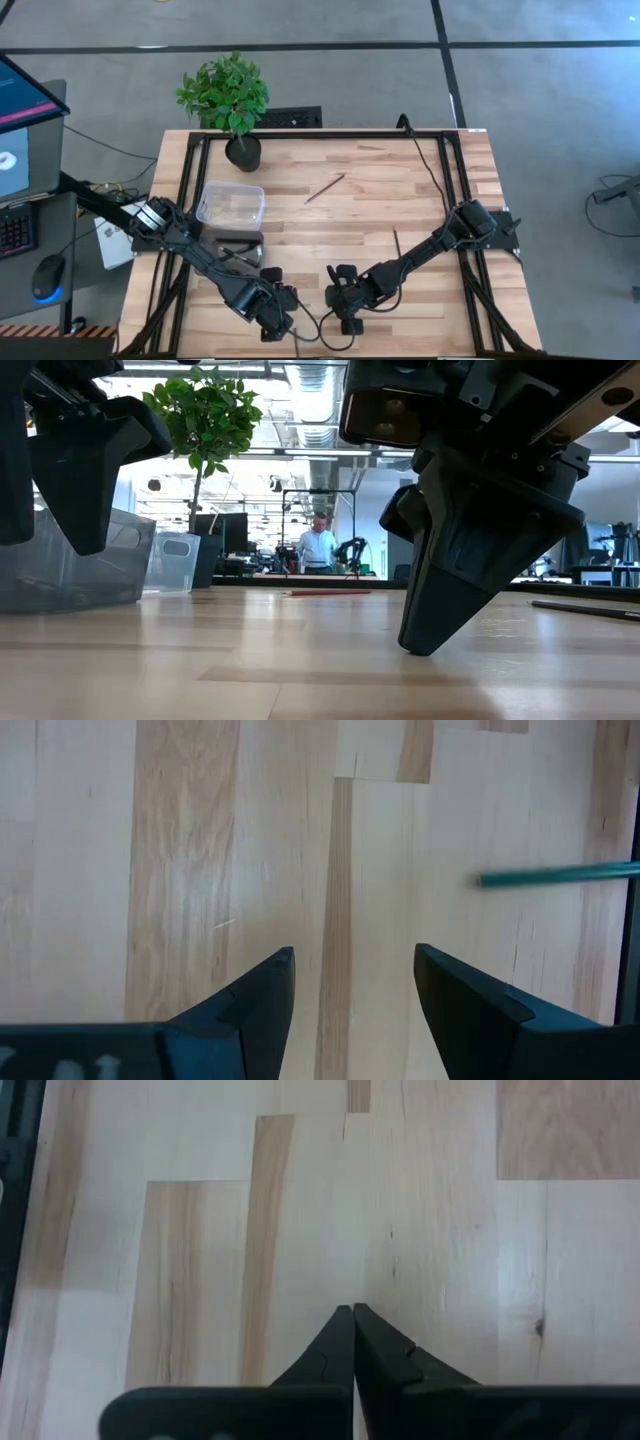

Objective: Sort pens & pencils
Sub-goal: Put the green pencil into the transparent bin

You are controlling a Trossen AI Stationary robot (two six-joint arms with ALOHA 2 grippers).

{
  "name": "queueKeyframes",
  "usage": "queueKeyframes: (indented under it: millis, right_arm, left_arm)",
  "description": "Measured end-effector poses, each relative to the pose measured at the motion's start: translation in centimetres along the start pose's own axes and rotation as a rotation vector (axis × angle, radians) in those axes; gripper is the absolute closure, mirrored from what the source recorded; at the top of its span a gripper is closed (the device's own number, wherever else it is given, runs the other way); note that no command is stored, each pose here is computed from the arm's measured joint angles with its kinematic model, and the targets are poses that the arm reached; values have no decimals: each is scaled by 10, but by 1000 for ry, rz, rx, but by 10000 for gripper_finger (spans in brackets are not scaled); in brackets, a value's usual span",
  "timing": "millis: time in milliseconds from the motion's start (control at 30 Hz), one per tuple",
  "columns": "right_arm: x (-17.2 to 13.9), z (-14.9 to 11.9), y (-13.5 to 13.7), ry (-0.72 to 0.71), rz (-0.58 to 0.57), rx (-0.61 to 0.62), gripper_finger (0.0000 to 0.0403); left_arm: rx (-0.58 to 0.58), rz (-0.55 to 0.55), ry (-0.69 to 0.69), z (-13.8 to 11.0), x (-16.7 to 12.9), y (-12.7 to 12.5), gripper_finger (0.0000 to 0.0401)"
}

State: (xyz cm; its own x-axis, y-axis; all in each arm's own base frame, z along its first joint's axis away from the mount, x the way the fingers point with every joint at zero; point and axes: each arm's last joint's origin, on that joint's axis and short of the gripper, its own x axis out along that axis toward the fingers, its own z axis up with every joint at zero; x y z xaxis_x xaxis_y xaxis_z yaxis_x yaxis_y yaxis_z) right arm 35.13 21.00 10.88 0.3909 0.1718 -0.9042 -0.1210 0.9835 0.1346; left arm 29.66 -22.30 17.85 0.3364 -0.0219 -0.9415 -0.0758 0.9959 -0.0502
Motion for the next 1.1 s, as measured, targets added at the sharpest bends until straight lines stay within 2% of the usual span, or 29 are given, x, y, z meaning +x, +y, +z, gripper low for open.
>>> queueKeyframes:
  millis: [667, 900, 1100]
  right_arm:
    - [0, 0, 0, -2, -2, 0, 375]
    - [0, 1, -1, -9, 1, 3, 366]
    - [1, 1, 0, -15, 3, 3, 375]
  left_arm:
    - [0, -23, 18, 0, 0, -1, 204]
    - [139, -47, 11, -1, -1, -4, 204]
    - [168, -43, 7, -1, -1, -4, 204]
